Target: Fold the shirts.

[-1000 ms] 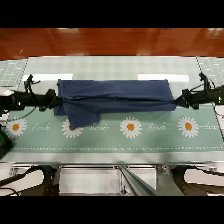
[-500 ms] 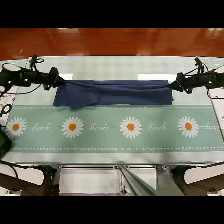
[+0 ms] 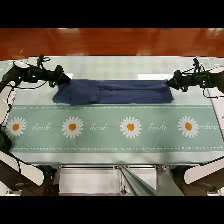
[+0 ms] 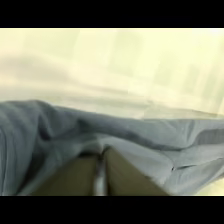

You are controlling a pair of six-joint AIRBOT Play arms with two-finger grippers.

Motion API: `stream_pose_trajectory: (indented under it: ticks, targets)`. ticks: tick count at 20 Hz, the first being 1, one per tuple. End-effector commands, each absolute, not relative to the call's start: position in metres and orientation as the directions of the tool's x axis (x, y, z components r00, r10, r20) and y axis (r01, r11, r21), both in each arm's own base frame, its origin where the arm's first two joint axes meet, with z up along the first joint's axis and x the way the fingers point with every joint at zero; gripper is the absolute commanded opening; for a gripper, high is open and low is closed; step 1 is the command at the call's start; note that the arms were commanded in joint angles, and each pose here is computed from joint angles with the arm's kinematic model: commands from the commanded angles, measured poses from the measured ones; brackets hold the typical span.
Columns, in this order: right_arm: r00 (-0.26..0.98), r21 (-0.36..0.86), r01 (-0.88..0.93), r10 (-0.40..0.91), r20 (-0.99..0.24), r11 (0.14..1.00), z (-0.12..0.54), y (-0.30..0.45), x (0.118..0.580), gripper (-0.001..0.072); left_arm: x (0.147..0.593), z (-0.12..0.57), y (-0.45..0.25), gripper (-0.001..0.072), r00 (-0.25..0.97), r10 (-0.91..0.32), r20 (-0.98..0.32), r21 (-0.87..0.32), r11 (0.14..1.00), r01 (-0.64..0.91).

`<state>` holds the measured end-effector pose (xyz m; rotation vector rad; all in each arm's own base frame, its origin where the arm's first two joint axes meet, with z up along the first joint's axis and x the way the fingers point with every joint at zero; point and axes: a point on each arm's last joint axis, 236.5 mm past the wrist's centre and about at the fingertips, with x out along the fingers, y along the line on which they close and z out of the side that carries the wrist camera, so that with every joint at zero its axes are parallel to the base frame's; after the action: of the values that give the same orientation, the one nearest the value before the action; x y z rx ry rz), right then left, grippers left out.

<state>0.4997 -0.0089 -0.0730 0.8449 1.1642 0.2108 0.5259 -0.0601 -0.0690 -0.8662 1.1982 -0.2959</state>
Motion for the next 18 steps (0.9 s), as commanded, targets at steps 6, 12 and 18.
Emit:
stream_pose_trajectory:
  ticks: [6,12,18]
  targets:
    - [0.427,0.730,0.171,0.618,-0.660,0.662,0.006,-0.045,0.478,0.0414,0.464,-0.002,-0.026,0.0503,0.144,-0.680,-0.719,-0.695,0.705,-0.140]
    - [0.408,0.555,0.333,0.415,-0.814,0.762,-0.008,-0.136,0.409,0.0414,0.425,0.088,0.006,0.0503,0.486,-0.470,-0.737,-0.557,0.829,-0.043]
    - [0.382,0.660,0.409,0.538,-0.751,0.631,-0.077,-0.088,0.423,0.0415,0.350,0.058,-0.017,0.0503,0.622,-0.352,-0.699,-0.522,0.846,-0.108]
